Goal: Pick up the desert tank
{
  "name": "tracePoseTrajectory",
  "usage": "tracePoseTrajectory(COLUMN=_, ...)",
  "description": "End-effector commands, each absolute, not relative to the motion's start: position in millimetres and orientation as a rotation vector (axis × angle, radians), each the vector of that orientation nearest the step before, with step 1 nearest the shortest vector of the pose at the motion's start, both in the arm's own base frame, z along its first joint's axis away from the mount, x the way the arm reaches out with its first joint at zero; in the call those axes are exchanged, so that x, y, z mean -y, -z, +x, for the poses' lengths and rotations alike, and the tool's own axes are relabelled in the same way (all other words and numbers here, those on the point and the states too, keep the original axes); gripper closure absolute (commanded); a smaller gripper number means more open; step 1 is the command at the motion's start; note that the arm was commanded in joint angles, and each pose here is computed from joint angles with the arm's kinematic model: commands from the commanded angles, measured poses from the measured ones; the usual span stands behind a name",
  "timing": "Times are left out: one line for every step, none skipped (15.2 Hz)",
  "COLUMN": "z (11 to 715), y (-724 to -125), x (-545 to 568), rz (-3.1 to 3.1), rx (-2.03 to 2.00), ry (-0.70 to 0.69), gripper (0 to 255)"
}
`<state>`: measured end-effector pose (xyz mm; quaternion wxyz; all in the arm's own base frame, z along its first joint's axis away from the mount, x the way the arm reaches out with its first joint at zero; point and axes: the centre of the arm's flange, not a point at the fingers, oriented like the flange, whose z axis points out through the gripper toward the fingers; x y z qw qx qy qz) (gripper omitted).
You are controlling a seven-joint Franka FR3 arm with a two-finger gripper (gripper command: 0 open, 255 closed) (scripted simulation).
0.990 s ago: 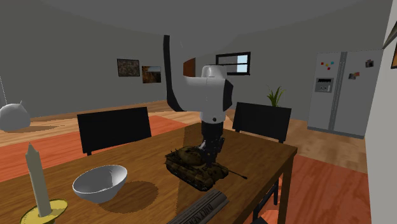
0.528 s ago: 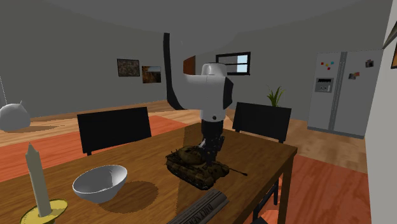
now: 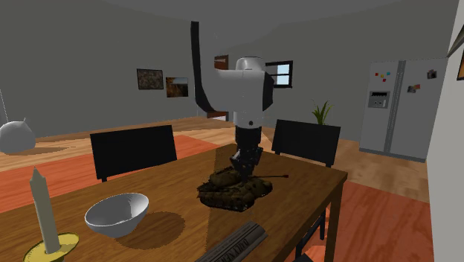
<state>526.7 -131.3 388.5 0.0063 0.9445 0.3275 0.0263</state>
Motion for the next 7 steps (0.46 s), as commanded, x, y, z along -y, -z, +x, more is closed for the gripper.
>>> tracePoseTrajectory(z=527, y=-400, x=131, rz=2.954, rx=-1.024, ry=-0.086, gripper=255)
tracePoseTrajectory(z=527, y=-406, x=131, rz=2.954, rx=-1.024, ry=-0.086, gripper=255)
tracePoseTrajectory(z=527, y=-411, x=131, rz=2.954, rx=-1.024, ry=-0.086, gripper=255)
tracePoseTrajectory(z=527, y=-416, x=131, rz=2.954, rx=-1.024, ry=-0.086, gripper=255)
tracePoseTrajectory(z=527, y=-421, x=131, rz=2.954, rx=-1.024, ry=-0.086, gripper=255)
tracePoseTrajectory(z=527, y=-422, x=131, rz=2.954, rx=-1.024, ry=-0.086, gripper=255)
tracePoseTrajectory(z=527, y=-422, x=131, rz=2.954, rx=-1.024, ry=-0.086, gripper=255)
